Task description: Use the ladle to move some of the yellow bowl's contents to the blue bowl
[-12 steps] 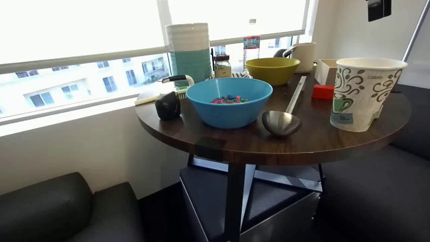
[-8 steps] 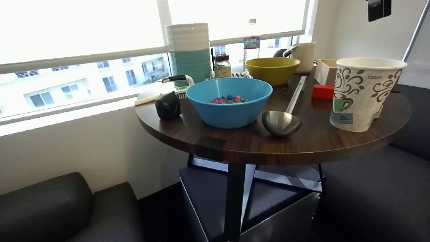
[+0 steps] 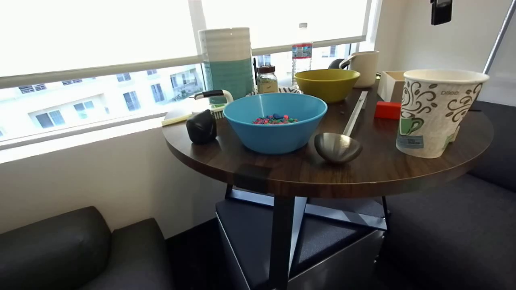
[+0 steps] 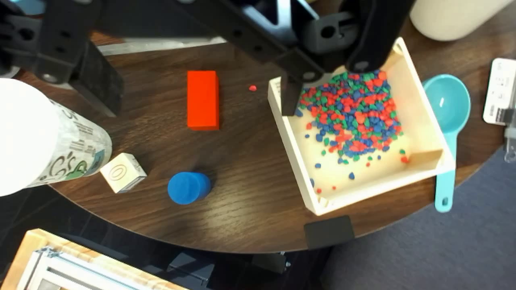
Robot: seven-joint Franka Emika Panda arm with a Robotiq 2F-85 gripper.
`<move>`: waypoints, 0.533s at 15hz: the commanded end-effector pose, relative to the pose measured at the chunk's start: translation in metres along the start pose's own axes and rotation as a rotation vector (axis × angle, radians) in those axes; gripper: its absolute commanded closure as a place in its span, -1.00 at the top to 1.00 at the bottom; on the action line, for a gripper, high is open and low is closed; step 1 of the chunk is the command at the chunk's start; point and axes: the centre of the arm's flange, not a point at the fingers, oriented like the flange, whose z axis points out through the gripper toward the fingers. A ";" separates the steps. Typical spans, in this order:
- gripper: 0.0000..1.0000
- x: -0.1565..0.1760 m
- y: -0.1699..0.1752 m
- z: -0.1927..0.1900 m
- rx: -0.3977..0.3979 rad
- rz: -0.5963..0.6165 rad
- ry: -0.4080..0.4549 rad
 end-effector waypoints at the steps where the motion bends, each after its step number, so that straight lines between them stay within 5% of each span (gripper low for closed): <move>1: 1.00 0.001 -0.014 0.007 -0.015 -0.189 0.070; 8: 1.00 0.030 -0.036 0.037 -0.012 -0.501 0.250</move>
